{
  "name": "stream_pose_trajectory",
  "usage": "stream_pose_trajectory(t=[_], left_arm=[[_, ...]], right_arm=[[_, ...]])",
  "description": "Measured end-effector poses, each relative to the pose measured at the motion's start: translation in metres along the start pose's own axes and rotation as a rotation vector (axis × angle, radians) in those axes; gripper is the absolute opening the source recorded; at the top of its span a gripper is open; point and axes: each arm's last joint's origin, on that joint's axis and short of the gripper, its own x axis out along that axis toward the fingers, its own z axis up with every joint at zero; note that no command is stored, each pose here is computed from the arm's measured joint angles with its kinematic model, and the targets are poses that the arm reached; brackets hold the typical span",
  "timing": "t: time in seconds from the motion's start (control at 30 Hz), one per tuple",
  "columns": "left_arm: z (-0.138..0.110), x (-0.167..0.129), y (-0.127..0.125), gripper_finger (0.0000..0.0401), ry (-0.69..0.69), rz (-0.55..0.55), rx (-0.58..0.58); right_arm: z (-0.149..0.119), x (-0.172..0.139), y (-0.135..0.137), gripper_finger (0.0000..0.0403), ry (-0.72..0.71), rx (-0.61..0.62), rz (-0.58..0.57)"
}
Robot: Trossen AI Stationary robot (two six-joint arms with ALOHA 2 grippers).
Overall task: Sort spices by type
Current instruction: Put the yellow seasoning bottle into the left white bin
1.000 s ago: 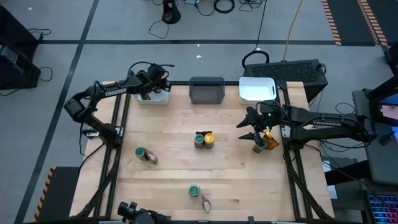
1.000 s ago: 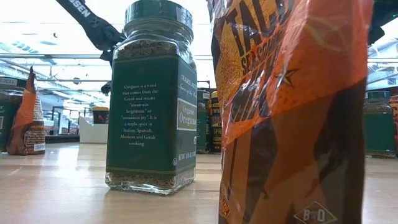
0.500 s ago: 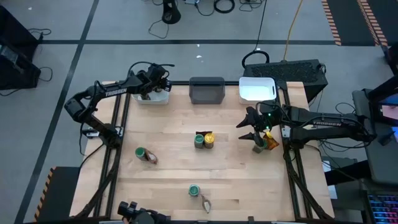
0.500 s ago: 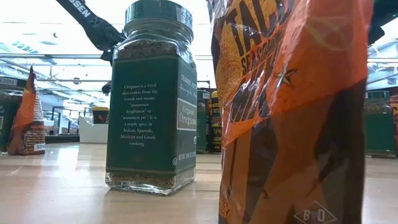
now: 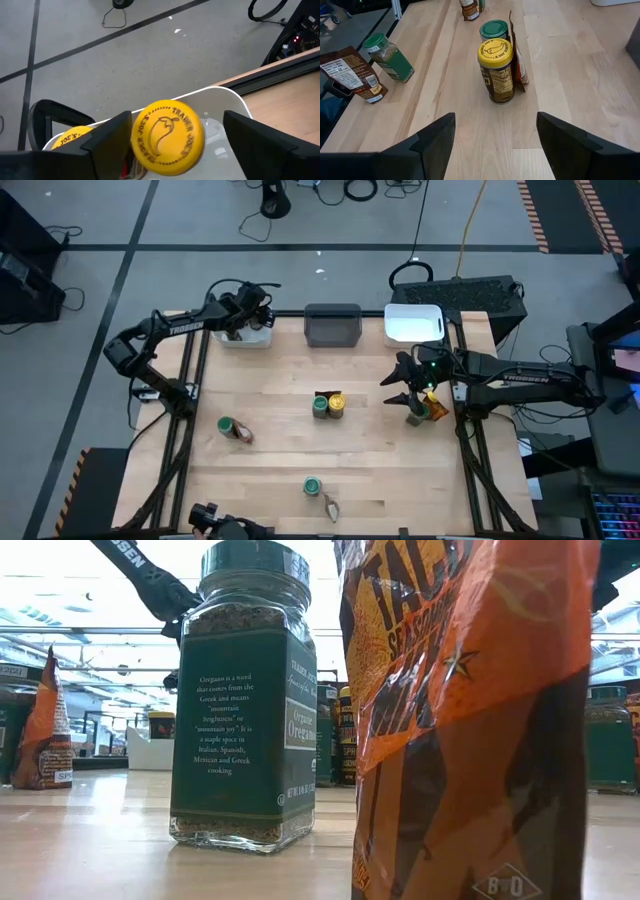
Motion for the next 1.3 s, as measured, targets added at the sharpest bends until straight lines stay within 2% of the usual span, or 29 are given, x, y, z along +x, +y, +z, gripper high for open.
stream_pose_trajectory(t=[0.2, 0.47, 0.6, 0.83, 1.03, 1.13, 1.3], left_arm=[[0.003, -0.003, 0.001, 0.0333, -0.013, -0.004, 0.015], [0.022, -0.031, 0.003, 0.0333, -0.128, -0.024, -0.015], [0.024, -0.044, 0.0, 0.0333, -0.159, -0.056, -0.017], [0.019, -0.062, -0.026, 0.0333, -0.177, -0.259, 0.041], [0.016, -0.088, -0.062, 0.0333, -0.285, -0.454, 0.14], [0.009, -0.104, -0.081, 0.0333, -0.324, -0.559, 0.202], [-0.006, -0.129, -0.104, 0.0333, -0.351, -0.661, 0.266]], right_arm=[[0.0, 0.0, 0.0, 0.0263, 0.0, 0.001, 0.0], [0.0, 0.0, 0.0, 0.0263, 0.0, 0.0, 0.0], [0.0, 0.0, 0.0, 0.0263, -0.001, -0.003, 0.0], [0.001, 0.0, 0.0, 0.0263, -0.005, -0.009, 0.0], [0.001, 0.0, 0.0, 0.0263, -0.01, -0.007, 0.0], [0.001, 0.0, 0.0, 0.0263, -0.013, -0.007, 0.0], [0.003, 0.0, 0.0, 0.0263, -0.029, -0.011, 0.0]])
